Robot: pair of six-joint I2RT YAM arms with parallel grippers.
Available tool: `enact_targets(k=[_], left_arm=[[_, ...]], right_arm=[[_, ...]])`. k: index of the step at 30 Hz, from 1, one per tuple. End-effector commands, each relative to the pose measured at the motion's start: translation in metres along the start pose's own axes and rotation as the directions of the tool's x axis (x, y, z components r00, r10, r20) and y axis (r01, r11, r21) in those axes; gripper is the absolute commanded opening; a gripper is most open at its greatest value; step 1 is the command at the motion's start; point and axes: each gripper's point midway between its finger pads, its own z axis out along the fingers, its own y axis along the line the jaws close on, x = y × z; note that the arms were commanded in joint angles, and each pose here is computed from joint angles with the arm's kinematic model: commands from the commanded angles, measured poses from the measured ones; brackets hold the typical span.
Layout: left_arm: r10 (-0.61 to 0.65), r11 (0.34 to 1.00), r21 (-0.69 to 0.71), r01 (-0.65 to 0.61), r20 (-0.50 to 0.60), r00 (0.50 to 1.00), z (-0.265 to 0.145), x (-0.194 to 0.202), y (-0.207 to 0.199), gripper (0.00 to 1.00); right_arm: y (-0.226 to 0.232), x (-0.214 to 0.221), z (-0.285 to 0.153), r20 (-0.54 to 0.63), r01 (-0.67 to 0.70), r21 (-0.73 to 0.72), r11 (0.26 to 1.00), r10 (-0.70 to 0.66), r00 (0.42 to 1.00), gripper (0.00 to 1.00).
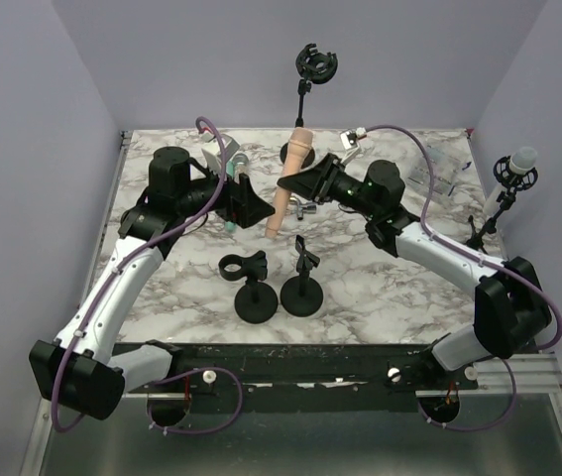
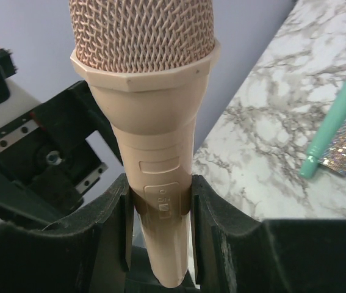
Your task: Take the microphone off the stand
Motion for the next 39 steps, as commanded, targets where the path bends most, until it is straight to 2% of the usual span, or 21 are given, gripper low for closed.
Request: enact_targets(k=[1,5,8,17,22,24,26,28,30,32,33,39], left_arm=[[0.022,1.000,-0.002,-0.022,-0.024,0.999,0.005,0.000,-0.002,0.86],[0.021,1.000,-0.009,-0.021,-0.041,0.999,0.009,0.004,-0.002,0.84],[0.026,0.999,-0.027,-0.028,-0.052,0.998,0.010,0.007,0.000,0.78],[0.030,0.995,-0.093,-0.036,-0.060,0.998,0.009,0.008,0.011,0.50],[0.031,0.996,-0.080,-0.037,-0.068,0.997,0.012,0.009,0.010,0.31],[0.030,0.995,-0.092,-0.037,-0.069,0.997,0.012,0.010,0.012,0.18],[0.030,0.993,-0.111,-0.037,-0.063,0.998,0.011,0.009,0.015,0.02],[0.029,0.990,-0.138,-0.037,-0.058,0.998,0.011,0.009,0.020,0.00],[0.032,0.986,-0.164,-0.040,-0.053,0.998,0.010,0.009,0.024,0.00],[0.035,0.981,-0.188,-0.043,-0.046,0.998,0.008,0.008,0.028,0.00],[0.036,0.979,-0.199,-0.044,-0.045,0.998,0.008,0.009,0.030,0.00],[0.044,0.954,-0.295,-0.049,-0.022,0.999,0.004,0.008,0.048,0.00]], right_arm=[[0.035,0.010,0.004,-0.020,-0.012,-0.135,0.991,0.009,1.000,0.01],[0.040,0.024,0.013,-0.044,-0.011,-0.140,0.990,0.005,0.999,0.01],[0.045,0.032,0.018,-0.060,-0.019,-0.162,0.987,0.009,0.998,0.01],[0.046,0.034,0.019,-0.057,-0.003,-0.155,0.988,-0.006,0.998,0.00],[0.049,0.033,0.019,-0.056,0.003,-0.165,0.986,-0.013,0.998,0.01],[0.049,0.032,0.018,-0.052,0.012,-0.168,0.986,-0.021,0.998,0.03],[0.048,0.031,0.017,-0.042,0.026,-0.160,0.987,-0.033,0.999,0.13],[0.046,0.031,0.017,-0.041,0.041,-0.146,0.988,-0.048,0.998,0.29],[0.044,0.030,0.015,-0.037,0.053,-0.133,0.990,-0.059,0.998,0.49],[0.037,0.028,0.014,-0.023,0.066,-0.091,0.994,-0.068,0.997,0.75],[0.035,0.026,0.013,-0.012,0.076,-0.072,0.995,-0.077,0.997,0.99],[0.022,0.018,0.004,0.012,0.144,0.028,0.989,-0.145,0.989,1.00]])
